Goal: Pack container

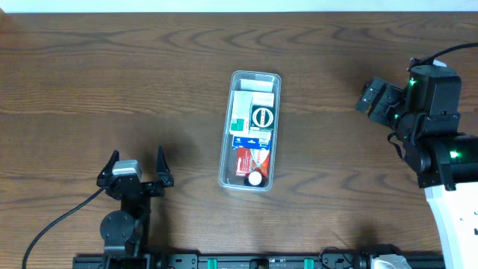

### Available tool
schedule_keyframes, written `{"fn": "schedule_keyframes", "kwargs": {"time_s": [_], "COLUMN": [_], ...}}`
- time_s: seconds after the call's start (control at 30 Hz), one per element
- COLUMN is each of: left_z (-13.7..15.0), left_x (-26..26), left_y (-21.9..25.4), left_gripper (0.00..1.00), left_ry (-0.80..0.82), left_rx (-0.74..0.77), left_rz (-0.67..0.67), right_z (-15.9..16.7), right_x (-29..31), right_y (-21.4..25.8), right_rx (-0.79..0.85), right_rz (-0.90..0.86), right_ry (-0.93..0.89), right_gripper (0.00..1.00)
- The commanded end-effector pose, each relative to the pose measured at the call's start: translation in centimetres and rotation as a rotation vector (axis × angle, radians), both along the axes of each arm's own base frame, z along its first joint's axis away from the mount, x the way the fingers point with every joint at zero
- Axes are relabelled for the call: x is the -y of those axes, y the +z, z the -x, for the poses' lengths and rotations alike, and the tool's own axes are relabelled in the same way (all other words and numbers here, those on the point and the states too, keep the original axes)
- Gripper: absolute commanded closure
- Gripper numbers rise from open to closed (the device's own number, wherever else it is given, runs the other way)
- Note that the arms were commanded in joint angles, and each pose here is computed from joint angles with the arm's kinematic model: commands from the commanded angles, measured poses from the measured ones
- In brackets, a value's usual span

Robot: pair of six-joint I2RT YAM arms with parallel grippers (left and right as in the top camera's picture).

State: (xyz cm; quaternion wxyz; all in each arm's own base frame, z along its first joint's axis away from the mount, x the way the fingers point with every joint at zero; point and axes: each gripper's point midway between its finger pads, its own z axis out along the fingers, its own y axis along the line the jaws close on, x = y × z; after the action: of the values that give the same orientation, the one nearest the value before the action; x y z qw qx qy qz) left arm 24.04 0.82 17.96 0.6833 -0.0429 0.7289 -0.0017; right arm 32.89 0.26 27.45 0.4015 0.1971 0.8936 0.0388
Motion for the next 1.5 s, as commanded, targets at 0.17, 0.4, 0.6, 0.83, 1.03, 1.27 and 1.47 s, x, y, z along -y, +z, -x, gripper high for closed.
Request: {"fn": "schedule_keyframes", "kwargs": {"time_s": [0.17,0.4,0.6,0.83,1.03,1.27,1.47], "left_z": [-0.2,-0.3,-0.3,-0.3,-0.3,-0.3,-0.3], "left_x": [0.1,0.1,0.1,0.1,0.1,0.1,0.1], "left_y": [-1.0,-2.2,-4.3,-4.4,-4.4,-4.4,-4.4], "left_gripper": [0.02,0.02,0.02,0.02,0.02,0.02,0.02], "left_ry": [-0.007,-0.007,-0.007,-0.007,-0.007,-0.007,-0.007], "left_rx": [-0.009,-0.035,-0.09,-0.092,-0.092,-0.092,-0.092], "left_rz": [-0.006,-0.006,-0.007,-0.007,-0.007,-0.007,-0.007], "right_z": [0.0,0.0,0.0,0.0,0.0,0.0,0.6], "right_x": [0.4,0.4,0.4,0.4,0.4,0.4,1.0], "right_y": [0.1,0.0,0.0,0.1,0.0,0.0,-0.5], "right_rx": [0.001,0.001,0.001,0.001,0.001,0.001,-0.036], "right_rz": [0.0,0.0,0.0,0.0,0.0,0.0,0.044], "right_ry": [-0.017,-0.017,-0.017,-0.017,-0.017,-0.017,-0.015], "right_gripper": [0.01,0.01,0.01,0.01,0.01,0.01,0.01]}}
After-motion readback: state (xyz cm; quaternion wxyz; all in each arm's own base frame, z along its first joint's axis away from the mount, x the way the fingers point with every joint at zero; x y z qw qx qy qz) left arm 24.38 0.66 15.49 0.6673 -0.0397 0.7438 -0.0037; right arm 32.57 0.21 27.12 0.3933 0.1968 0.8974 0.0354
